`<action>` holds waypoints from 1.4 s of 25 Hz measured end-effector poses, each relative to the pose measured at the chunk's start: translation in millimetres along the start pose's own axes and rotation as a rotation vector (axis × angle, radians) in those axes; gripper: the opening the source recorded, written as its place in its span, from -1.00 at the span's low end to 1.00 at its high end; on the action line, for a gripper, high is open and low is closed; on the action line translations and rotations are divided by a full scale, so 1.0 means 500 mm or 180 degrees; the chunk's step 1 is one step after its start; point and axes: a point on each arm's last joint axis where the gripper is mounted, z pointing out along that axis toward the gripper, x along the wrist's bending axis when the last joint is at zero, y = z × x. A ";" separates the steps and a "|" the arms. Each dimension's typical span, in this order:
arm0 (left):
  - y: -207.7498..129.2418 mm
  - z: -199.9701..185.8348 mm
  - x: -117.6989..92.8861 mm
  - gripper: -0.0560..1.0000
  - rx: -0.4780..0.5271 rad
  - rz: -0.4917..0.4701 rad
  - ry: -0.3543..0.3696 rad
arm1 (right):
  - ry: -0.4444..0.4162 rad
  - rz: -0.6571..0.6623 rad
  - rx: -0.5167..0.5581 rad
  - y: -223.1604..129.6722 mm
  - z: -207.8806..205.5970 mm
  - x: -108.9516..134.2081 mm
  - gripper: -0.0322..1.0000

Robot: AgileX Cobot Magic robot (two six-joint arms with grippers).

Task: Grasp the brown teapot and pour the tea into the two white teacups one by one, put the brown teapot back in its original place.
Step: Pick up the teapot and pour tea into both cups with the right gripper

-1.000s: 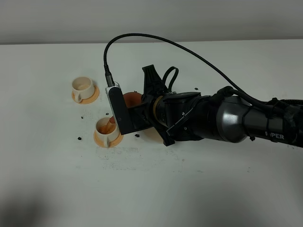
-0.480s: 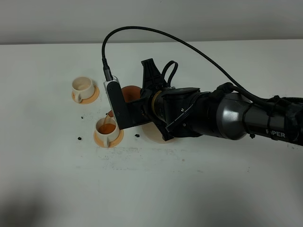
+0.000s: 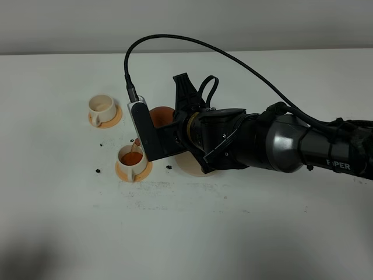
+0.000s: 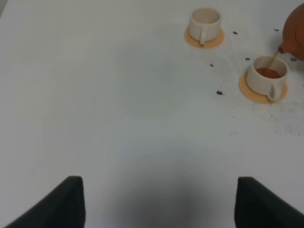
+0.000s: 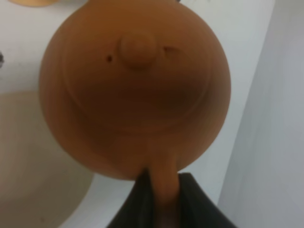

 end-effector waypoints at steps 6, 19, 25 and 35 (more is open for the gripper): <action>0.000 0.000 0.000 0.36 0.0000 0.0000 0.0000 | 0.0011 -0.0054 0.0005 0.000 0.001 0.002 -0.71; 0.000 0.000 0.000 0.36 0.0000 0.0003 0.0000 | -0.0013 -0.0190 0.0009 0.000 0.001 0.000 -0.71; 0.000 0.000 0.000 0.36 0.0000 0.0003 0.0000 | -0.0017 -0.0260 0.0010 0.000 0.001 0.000 -0.71; 0.000 0.000 0.000 0.36 0.0000 0.0003 0.0000 | -0.0051 -0.0379 0.0003 0.005 -0.001 0.000 -0.71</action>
